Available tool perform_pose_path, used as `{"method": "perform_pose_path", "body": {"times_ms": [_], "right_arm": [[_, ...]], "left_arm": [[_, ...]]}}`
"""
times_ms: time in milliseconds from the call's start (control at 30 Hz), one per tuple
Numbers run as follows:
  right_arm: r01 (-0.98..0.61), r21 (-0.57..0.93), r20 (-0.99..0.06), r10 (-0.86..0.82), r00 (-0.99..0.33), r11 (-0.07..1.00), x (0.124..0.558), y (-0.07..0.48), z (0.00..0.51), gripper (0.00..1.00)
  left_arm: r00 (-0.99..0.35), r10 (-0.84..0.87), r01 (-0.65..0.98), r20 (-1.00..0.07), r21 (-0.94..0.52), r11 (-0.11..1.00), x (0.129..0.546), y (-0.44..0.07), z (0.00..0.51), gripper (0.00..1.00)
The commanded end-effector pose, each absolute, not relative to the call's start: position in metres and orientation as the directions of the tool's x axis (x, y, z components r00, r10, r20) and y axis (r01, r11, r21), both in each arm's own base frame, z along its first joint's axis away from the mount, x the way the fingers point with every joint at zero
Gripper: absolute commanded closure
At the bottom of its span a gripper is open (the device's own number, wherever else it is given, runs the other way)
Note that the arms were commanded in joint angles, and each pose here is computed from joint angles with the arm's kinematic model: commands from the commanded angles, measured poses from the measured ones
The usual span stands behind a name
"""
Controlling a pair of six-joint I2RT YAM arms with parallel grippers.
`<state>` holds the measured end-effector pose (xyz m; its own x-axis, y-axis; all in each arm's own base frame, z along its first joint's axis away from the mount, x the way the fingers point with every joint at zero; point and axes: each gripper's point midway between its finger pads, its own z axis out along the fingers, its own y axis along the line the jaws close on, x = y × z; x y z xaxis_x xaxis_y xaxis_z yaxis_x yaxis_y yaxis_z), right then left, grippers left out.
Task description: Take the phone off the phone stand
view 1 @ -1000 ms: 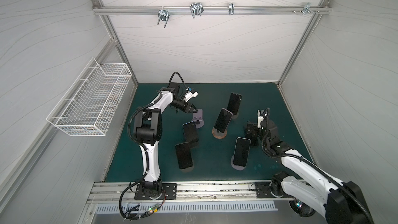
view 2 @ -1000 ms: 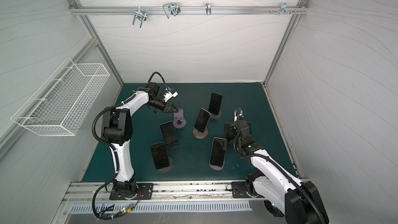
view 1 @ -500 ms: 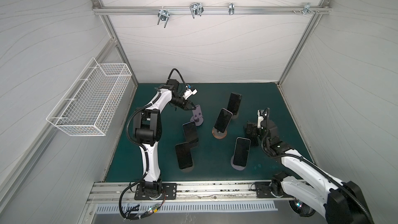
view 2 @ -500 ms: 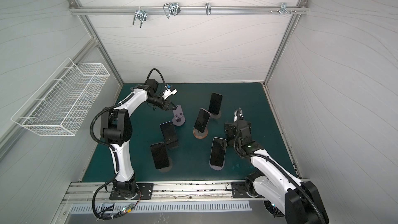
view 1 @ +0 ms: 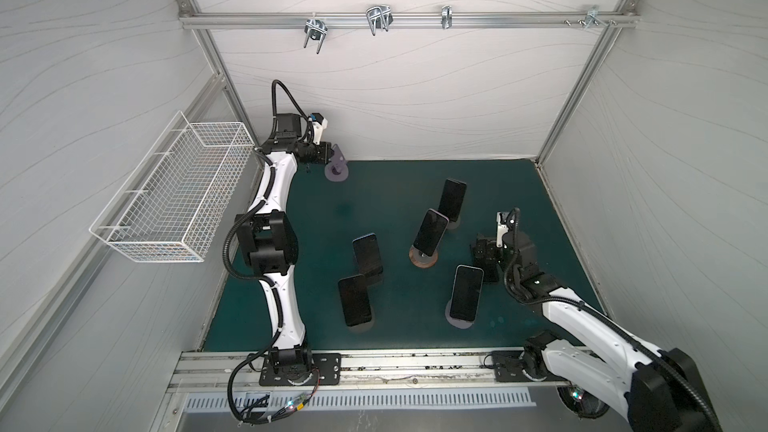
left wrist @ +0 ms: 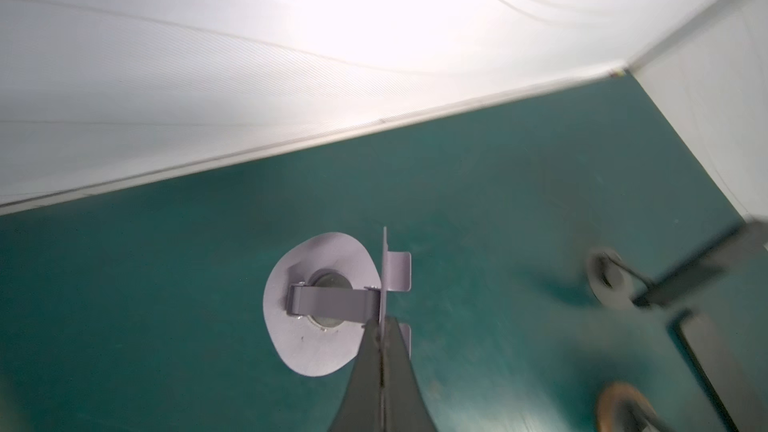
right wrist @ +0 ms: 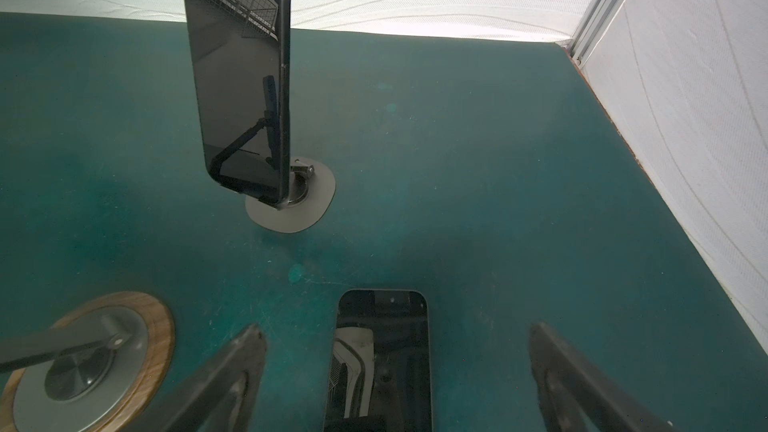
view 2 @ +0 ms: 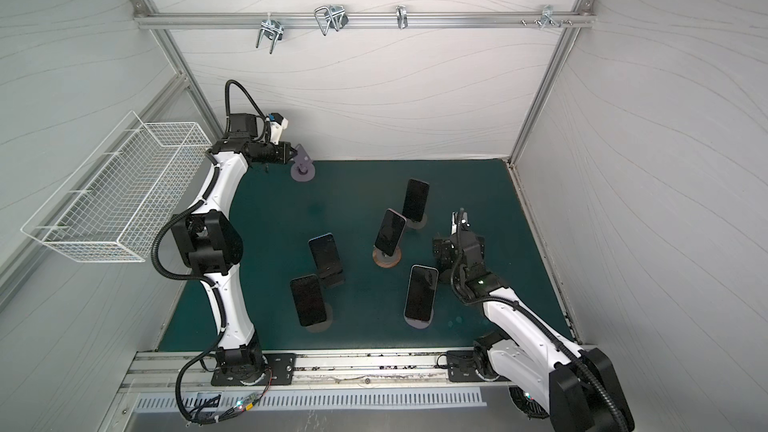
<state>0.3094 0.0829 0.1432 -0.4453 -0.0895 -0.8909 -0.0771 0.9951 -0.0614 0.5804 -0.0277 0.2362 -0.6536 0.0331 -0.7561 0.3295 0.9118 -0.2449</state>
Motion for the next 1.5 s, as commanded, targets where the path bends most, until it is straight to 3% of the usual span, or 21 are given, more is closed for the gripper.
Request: {"method": "perform_pose_path", "body": {"times_ms": [0,567,967,1167,1467], "right_arm": [[-0.076,-0.068,-0.906,-0.094,-0.412,0.995,0.314,0.085,0.157,0.01],[-0.079,-0.071,-0.906,-0.098,-0.411,0.994,0.314,0.086,0.157,0.01],[-0.081,-0.069,-0.910,-0.096,-0.404,0.994,0.313,0.086,0.158,0.01],[-0.083,-0.071,-0.910,-0.098,-0.403,0.994,0.313,0.087,0.158,0.01],[-0.086,-0.074,-0.912,-0.102,-0.398,0.994,0.312,0.087,0.158,0.01]], "left_arm": [[-0.650,-0.016,0.282,-0.760,-0.260,0.923,0.603,-0.027,0.224,1.00],[-0.687,-0.057,0.146,-0.724,-0.214,0.966,0.631,-0.002,0.163,1.00],[-0.734,-0.126,0.096,-0.668,-0.285,0.954,0.630,0.004,0.134,1.00],[-0.723,-0.163,0.071,-0.671,-0.307,0.949,0.626,0.015,0.149,0.72],[-0.743,-0.163,0.068,-0.650,-0.315,0.947,0.604,0.017,0.164,0.65]]}}
